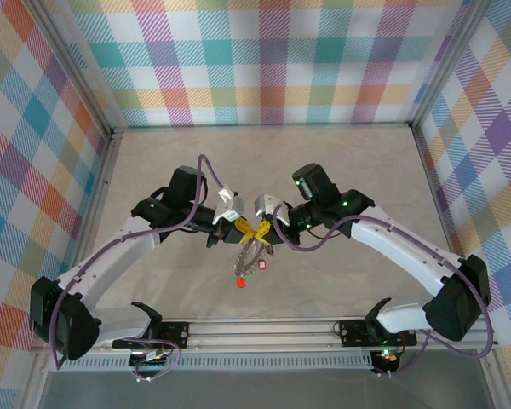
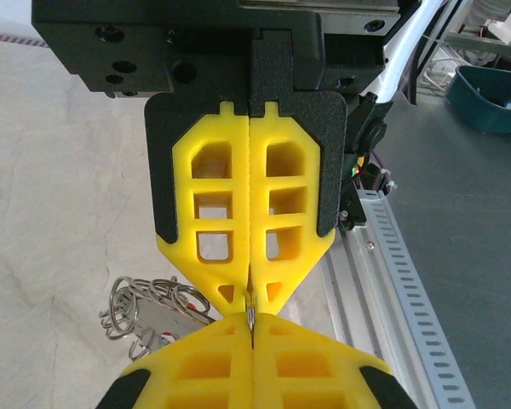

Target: Put the keys on the keyring

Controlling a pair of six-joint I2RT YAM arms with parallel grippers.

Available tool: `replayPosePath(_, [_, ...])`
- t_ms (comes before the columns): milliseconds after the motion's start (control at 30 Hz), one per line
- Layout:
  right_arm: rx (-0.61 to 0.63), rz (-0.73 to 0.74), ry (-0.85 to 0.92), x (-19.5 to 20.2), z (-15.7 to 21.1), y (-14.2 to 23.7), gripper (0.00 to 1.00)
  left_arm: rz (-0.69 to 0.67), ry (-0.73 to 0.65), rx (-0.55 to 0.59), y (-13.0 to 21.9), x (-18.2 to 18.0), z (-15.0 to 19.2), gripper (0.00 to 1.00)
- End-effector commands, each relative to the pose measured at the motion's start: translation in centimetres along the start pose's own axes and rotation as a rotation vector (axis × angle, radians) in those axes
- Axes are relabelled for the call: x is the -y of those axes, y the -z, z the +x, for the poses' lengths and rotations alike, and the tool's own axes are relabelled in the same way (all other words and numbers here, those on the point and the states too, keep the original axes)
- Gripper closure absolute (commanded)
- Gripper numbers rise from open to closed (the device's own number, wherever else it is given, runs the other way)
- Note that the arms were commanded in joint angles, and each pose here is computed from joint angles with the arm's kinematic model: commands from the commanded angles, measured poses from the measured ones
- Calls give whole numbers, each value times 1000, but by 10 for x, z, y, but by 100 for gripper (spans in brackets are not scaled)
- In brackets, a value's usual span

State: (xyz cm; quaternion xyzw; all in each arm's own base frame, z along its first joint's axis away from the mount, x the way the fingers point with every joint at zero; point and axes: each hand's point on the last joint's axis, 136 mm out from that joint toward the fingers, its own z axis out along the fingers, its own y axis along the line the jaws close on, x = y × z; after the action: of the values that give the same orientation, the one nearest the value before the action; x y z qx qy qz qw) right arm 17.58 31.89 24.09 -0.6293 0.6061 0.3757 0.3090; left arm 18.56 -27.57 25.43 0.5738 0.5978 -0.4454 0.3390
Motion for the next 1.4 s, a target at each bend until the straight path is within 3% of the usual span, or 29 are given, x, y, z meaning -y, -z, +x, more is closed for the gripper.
replayPosePath(0, [112,3,83,-5,-25,6,93,23,-41,32,2,13,-8,100])
replayPosePath(100, [143,24,62,-4,-19,3,85,16,-49,72,3,13,-15,100])
replayPosePath(233, [167,31,42,-5,-16,2,83,6,-59,96,3,10,-18,100])
replayPosePath(700, [181,55,41,4,-17,-2,85,-30,-86,167,6,8,-30,100])
replayPosePath(933, [250,47,23,7,-27,-5,85,-52,-109,198,8,7,-34,100])
replayPosePath(1000, [266,49,22,7,-29,-4,89,-65,-116,201,9,7,-34,100])
replayPosePath(1067, [260,51,26,7,-28,-4,99,-81,-110,185,9,5,-30,100])
replayPosePath(1233, [162,56,62,5,-19,-1,100,-136,-108,-11,16,6,2,100])
replayPosePath(1367, [75,31,92,3,-15,1,100,-145,-60,-83,18,2,12,100])
